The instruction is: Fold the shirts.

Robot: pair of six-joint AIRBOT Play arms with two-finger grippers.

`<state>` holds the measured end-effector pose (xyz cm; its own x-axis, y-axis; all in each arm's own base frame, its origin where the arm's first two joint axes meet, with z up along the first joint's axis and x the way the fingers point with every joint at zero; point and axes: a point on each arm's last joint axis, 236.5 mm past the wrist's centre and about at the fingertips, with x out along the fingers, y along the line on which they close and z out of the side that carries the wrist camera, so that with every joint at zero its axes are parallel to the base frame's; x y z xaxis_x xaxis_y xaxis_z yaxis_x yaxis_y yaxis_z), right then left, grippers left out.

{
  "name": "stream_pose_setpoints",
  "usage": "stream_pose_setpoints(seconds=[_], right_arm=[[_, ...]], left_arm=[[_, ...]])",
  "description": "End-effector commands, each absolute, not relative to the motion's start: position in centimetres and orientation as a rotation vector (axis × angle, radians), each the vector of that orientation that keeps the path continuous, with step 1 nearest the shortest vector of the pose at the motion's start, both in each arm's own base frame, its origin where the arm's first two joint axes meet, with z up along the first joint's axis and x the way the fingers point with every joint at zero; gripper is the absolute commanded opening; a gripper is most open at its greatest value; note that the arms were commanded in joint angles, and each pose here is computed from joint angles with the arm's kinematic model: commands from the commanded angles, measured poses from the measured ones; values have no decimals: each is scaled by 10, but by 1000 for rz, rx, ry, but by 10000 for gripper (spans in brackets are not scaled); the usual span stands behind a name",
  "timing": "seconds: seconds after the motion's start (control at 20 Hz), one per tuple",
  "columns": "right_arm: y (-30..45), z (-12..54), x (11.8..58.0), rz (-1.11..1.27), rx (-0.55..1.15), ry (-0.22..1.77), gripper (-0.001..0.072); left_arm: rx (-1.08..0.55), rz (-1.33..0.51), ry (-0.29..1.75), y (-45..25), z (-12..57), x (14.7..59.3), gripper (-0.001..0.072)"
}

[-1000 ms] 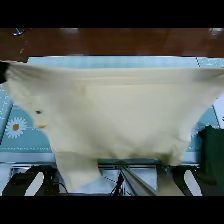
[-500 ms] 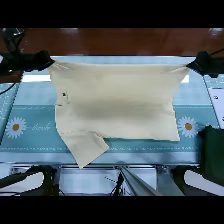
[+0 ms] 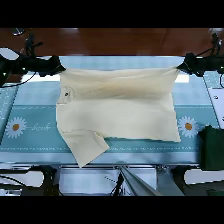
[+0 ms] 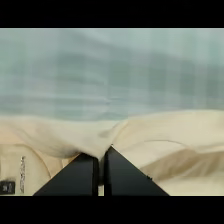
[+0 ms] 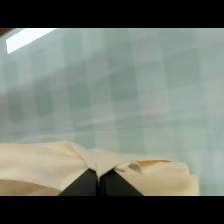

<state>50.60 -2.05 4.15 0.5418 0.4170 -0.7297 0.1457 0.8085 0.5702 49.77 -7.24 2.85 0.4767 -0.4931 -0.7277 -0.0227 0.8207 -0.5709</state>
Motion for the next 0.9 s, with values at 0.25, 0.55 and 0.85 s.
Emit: stream_pose_setpoints(seconds=[0.25,0.55,0.85], right_arm=[[-28,-33,428,156,492,1357,19],[-17,-64,414,122,543,1397,439],[-61,-13,364,81,524,1443,620]], left_arm=[[-464,-384,1435,-65,-30,403,24],[-495,-386,1528,-72,-51,376,474],[-426,-354,1771,-41,-37,303,705]])
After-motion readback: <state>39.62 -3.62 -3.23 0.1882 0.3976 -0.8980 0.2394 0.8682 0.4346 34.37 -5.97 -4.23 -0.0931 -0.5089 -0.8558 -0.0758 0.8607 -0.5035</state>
